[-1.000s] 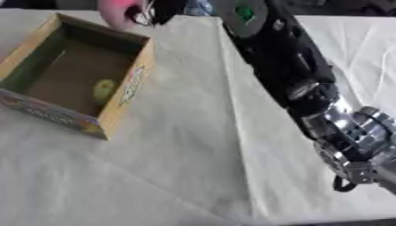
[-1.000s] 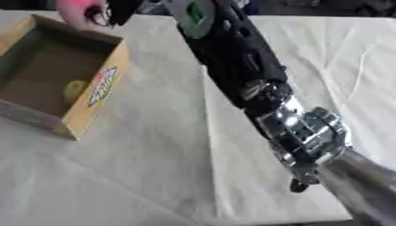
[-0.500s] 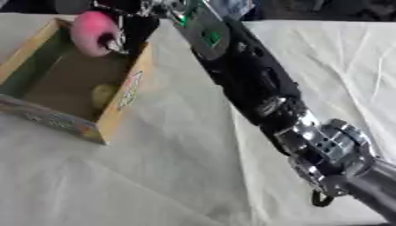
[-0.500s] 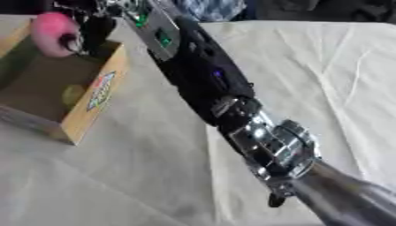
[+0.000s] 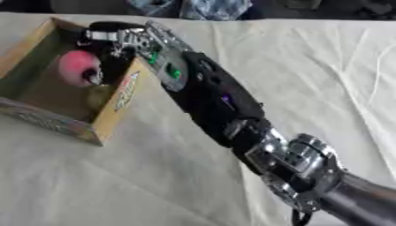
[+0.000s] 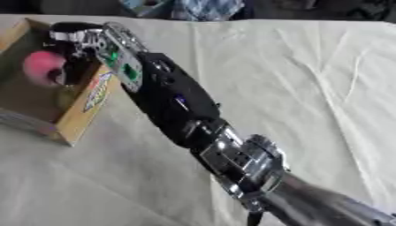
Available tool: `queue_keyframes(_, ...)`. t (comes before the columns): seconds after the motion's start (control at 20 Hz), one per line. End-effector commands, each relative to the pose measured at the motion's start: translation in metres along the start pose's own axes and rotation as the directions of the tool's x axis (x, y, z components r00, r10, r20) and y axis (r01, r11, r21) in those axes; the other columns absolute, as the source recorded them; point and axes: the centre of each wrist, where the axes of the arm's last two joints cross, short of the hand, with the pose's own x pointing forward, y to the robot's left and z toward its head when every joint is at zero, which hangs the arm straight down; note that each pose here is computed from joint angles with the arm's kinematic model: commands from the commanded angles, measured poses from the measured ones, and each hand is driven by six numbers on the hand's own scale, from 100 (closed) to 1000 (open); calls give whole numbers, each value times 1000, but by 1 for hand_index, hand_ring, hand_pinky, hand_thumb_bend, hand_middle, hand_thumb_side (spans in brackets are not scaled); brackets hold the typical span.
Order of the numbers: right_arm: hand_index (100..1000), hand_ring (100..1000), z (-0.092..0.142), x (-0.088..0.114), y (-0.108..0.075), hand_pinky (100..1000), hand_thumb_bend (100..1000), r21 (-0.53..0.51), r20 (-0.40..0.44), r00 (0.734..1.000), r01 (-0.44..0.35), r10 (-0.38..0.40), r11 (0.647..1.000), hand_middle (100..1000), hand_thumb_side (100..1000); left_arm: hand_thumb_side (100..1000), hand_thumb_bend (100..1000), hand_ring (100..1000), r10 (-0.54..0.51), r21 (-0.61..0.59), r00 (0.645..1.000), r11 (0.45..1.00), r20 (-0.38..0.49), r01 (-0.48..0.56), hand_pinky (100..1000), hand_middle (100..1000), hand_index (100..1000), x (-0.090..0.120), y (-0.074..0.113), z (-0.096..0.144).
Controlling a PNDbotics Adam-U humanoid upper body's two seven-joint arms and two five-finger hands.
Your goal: Pick up objects on the table and place them in the box.
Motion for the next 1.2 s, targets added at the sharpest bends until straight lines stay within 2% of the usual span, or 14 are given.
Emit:
queue_keyframes(0.05,725,690,-6,3,1,638,100,-3,2,999,-50,50,999,598,100,1000,388,783,0,12,999,1000,38,-1,675,1000,767,5,5,-7)
queue_keyframes(0.2,749,709,-11,2,8,654,130,17,10,997,-75,74,997,627,164,1000,389,783,2,11,999,1000,39,-3,675,1000,767,6,4,-7)
queue_keyframes(0.35,811,741,-12,3,9,681,232,30,23,994,-104,103,994,729,362,1000,389,783,2,10,999,1000,39,-2,674,1000,767,6,5,-8)
queue_keyframes(0.45,817,745,-12,3,8,688,239,33,27,992,-123,122,992,738,377,1000,389,783,1,9,999,1000,39,-2,674,1000,767,6,5,-7)
queue_keyframes(0.5,854,772,-12,3,7,725,249,34,27,991,-132,131,991,785,422,1000,388,783,1,9,999,1000,39,-1,674,1000,767,6,5,-7)
queue_keyframes(0.7,887,827,-10,4,2,794,235,23,32,988,-151,150,988,834,491,1000,389,783,-1,5,999,1000,38,0,674,1000,768,6,5,-7)
queue_keyframes(1.1,913,845,0,8,-24,810,223,-46,34,985,-168,170,985,850,614,1000,389,783,-6,0,999,1000,32,6,674,1000,768,5,5,-6)
queue_keyframes(1.2,914,844,3,8,-30,810,225,-63,35,984,-171,174,983,850,621,1000,389,783,-7,-2,999,1000,31,7,674,1000,768,4,5,-6)
